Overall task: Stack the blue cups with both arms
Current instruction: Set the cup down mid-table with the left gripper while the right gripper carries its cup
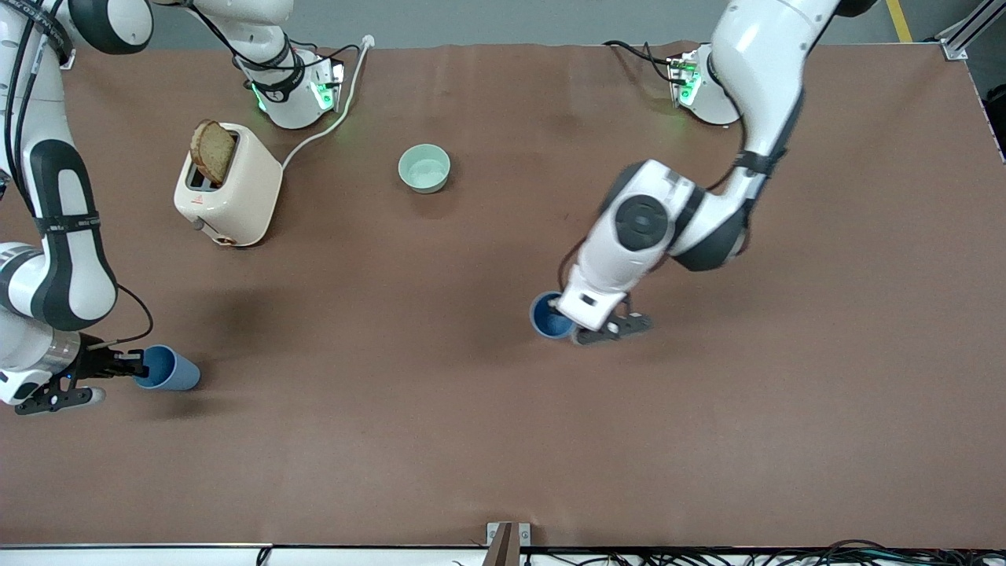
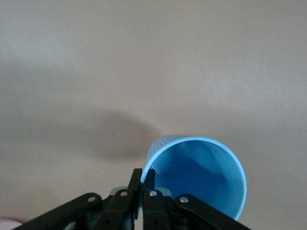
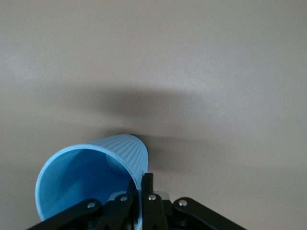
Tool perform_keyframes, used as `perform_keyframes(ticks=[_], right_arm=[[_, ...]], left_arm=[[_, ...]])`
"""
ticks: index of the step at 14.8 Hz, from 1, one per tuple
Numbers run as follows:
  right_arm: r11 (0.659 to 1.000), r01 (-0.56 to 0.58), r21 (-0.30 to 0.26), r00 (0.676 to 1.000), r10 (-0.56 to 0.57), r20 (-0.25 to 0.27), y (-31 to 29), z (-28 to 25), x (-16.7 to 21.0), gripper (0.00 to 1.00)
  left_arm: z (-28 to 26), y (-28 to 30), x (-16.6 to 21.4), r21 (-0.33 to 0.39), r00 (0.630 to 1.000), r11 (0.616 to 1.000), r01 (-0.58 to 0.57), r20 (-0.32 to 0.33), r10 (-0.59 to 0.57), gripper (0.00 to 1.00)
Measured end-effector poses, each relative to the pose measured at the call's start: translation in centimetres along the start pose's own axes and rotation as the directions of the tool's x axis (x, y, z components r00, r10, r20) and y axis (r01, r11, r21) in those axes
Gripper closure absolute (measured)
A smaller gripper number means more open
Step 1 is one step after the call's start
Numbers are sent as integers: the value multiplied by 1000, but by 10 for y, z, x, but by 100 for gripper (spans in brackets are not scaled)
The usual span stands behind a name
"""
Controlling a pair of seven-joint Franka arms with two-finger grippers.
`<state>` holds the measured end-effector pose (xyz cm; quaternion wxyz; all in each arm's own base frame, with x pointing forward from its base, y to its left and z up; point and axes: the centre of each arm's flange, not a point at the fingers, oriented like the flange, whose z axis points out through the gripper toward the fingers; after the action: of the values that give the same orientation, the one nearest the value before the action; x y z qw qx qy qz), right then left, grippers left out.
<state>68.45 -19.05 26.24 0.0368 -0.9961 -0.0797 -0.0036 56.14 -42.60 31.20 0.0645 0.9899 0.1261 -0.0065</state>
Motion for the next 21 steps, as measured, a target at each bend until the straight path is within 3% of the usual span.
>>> perform_keyframes(ticks=[2,5,10,14,15,17,21], right_arm=[[1000,-19,13,1000,19,19,-8,-25,2,96],[998,-61,21,998,61,23,-39,-108,1,96],[989,-147,27,988,145,56,-132,-222,-17,96],[972,-235,19,970,233,77,-224,-235,-8,96],[963,-268,13,961,266,80,-255,-232,-4,96],[944,-330,1,941,329,83,-323,-225,-1,96],[889,-457,21,889,456,34,-467,-207,-6,96]], left_arm=[[21,19,-25,7,1000,1000,22,11,-22,95],[39,31,-40,9,999,999,37,9,-37,92],[15,29,-13,-4,998,999,42,-54,-42,45],[-97,-16,58,18,991,996,83,-104,-81,7],[-132,-38,76,27,991,997,78,-115,-74,1],[-194,-91,103,50,990,997,55,-136,-48,0],[-290,-198,137,97,981,993,-67,-176,83,0]])
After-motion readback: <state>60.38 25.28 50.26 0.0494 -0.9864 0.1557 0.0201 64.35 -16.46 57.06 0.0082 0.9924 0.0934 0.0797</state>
